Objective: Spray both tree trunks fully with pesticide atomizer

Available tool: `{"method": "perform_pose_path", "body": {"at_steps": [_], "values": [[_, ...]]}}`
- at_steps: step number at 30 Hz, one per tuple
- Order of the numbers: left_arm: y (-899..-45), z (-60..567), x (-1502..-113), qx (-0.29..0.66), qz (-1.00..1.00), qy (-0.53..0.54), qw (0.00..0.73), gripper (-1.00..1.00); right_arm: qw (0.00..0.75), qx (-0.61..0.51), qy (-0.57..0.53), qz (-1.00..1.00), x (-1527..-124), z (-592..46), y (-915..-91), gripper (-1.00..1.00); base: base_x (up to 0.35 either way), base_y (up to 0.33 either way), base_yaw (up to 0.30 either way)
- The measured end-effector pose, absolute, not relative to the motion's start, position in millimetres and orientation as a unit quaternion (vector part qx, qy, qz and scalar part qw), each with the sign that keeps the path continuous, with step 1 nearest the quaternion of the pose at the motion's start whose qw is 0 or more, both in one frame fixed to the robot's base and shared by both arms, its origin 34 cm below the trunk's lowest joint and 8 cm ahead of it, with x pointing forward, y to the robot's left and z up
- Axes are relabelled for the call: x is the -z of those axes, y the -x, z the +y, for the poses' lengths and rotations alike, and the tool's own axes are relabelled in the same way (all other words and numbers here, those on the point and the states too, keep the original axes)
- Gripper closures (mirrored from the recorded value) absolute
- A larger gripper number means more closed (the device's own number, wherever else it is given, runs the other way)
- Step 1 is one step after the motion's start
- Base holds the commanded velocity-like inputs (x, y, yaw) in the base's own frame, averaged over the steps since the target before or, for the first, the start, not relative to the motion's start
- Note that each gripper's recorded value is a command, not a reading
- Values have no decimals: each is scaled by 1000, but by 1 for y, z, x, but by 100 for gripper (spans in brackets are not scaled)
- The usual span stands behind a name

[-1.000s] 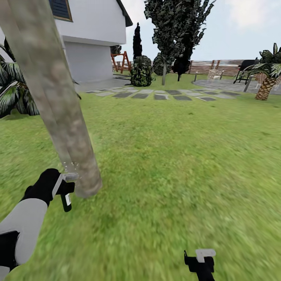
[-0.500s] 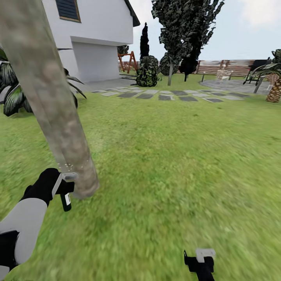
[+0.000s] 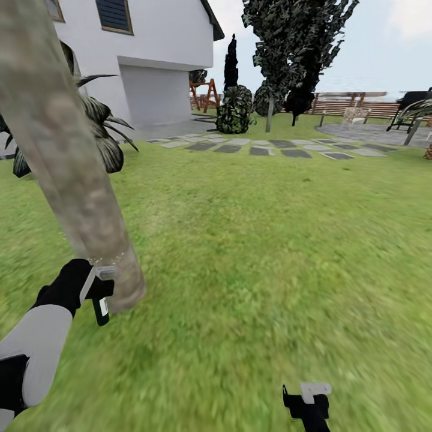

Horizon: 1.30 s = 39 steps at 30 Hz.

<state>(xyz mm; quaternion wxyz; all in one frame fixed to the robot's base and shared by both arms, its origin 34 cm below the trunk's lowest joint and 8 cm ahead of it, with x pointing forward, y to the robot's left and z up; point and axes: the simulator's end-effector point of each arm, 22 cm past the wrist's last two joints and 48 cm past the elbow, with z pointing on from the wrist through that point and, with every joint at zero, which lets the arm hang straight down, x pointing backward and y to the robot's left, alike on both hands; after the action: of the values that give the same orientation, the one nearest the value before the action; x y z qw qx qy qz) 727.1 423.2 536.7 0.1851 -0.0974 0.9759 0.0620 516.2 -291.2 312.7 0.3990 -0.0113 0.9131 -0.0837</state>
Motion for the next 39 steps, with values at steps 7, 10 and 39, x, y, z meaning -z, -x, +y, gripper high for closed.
{"method": "perform_pose_path", "body": {"at_steps": [7,10,39], "values": [[-721,430,-531,-68,976,99,179,100,399,84,11,913,-313,-291,-516,-100,158,-237,250],[-715,433,-525,-71,977,99,173,100,399,83,11,913,-312,-291,-516,-100,-33,-269,277],[-635,410,-429,-56,988,89,114,100,399,83,11,913,-313,-290,-516,-100,113,-73,123]]}}
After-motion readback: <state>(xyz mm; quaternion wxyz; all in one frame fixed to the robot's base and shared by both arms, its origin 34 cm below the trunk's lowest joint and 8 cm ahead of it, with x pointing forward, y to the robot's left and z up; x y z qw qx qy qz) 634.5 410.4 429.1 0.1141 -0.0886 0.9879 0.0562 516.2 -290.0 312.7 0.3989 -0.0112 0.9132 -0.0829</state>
